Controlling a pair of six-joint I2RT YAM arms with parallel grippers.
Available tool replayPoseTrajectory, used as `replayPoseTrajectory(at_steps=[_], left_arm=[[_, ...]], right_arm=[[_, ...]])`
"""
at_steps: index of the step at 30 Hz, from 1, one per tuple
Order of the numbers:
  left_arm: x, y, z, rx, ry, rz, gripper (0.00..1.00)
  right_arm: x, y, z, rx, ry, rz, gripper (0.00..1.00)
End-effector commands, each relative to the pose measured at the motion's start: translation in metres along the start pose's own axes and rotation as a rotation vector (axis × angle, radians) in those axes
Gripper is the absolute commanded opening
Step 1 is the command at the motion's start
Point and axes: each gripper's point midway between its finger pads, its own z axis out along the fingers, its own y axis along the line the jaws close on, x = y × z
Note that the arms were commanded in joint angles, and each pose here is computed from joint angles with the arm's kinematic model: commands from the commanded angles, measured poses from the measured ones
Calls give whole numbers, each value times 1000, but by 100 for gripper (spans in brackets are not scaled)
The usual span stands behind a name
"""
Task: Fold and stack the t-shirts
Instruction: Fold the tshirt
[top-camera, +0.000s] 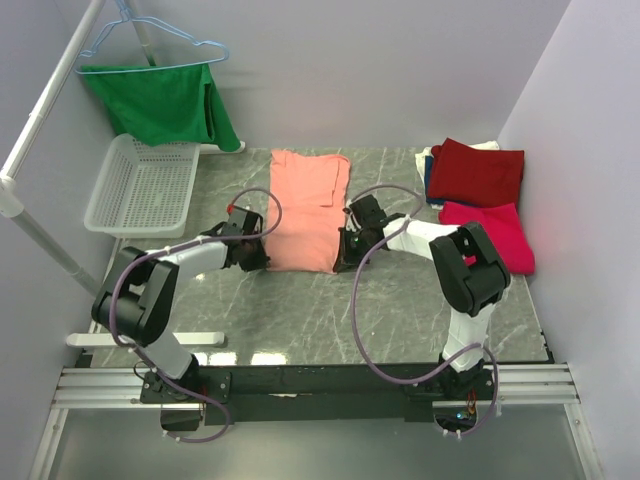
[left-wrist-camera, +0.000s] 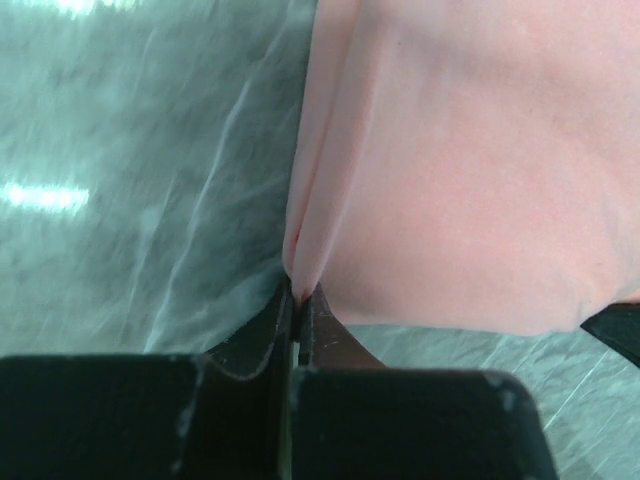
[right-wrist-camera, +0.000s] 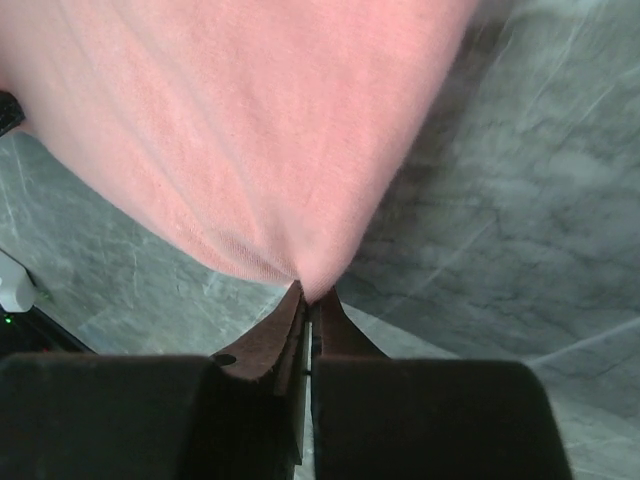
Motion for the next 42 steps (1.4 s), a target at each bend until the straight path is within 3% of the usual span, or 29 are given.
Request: replayPoseTrajectory(at_steps=[1,21,25,34,42], left_arm=[[25,24,-16,-54,34,-22,1],[120,6,-148,24,-9,-142,1],[115,12,-168,-1,-61,-183,1],[103,17,-167,-123,-107,-186,1],[56,1,-186,-174,-264,-159,1]], right_arm=[[17,2,-12,22,-6,-12,0],[133,34,-92,-40,21,-60,0],[128,45,-111,-58,-30,-64,0],[111,52,-128,-24,-84,-76,0],[60,68,-155,38,-229,-113,0]])
